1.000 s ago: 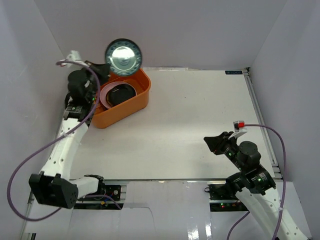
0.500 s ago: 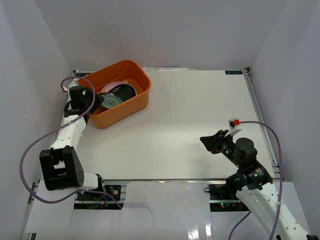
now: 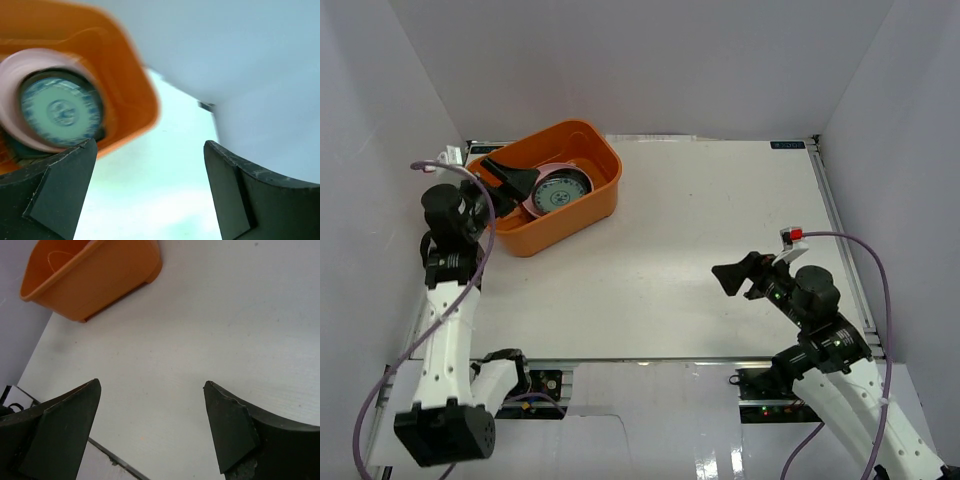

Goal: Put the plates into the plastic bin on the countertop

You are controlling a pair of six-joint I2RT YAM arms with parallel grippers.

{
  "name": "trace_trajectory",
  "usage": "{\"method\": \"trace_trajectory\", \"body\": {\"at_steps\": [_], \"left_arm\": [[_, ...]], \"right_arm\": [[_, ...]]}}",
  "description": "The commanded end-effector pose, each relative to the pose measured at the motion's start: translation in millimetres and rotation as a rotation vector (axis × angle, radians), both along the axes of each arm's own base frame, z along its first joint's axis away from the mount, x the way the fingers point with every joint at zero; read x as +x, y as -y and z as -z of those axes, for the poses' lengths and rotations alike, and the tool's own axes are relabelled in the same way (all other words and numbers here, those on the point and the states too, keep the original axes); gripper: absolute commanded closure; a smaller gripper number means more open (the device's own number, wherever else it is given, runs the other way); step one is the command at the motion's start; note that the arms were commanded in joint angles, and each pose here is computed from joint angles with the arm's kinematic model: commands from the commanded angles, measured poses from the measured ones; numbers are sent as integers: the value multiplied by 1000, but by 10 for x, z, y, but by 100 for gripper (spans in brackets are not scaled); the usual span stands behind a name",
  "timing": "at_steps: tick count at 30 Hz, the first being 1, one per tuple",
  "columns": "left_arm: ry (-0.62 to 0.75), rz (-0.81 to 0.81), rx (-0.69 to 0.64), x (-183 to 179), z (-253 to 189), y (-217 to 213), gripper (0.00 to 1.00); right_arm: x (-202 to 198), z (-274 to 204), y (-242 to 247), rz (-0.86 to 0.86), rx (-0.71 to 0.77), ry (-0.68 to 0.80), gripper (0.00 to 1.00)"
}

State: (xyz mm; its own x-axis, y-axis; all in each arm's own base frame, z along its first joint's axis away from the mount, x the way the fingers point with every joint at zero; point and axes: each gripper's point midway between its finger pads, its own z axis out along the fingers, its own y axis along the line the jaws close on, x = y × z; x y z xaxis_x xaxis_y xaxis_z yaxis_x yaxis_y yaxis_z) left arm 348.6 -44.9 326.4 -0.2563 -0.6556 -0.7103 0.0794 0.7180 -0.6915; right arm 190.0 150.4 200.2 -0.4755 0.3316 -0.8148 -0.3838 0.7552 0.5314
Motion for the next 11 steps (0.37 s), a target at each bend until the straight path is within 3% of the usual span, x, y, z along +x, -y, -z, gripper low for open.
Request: {"method": "trace_trajectory", "body": {"at_steps": [1,4,7,9,11], "left_arm": [[162,232,45,-618,-335,446,2],[185,319,79,-1042,-244,596,2],[133,413,118,-1262,140,738,2],[78,435,134,-1308,438,762,2],[102,428,146,-1293,332,754,2]], "right_arm": [[68,-697,106,45,-2,179,10],[84,-990,374,164,-53,237,10],[73,-1015,513,224,-72,258,10],[67,-966,476,210,-47,275,10],[81,-849,378,169,-29,267,10]]}}
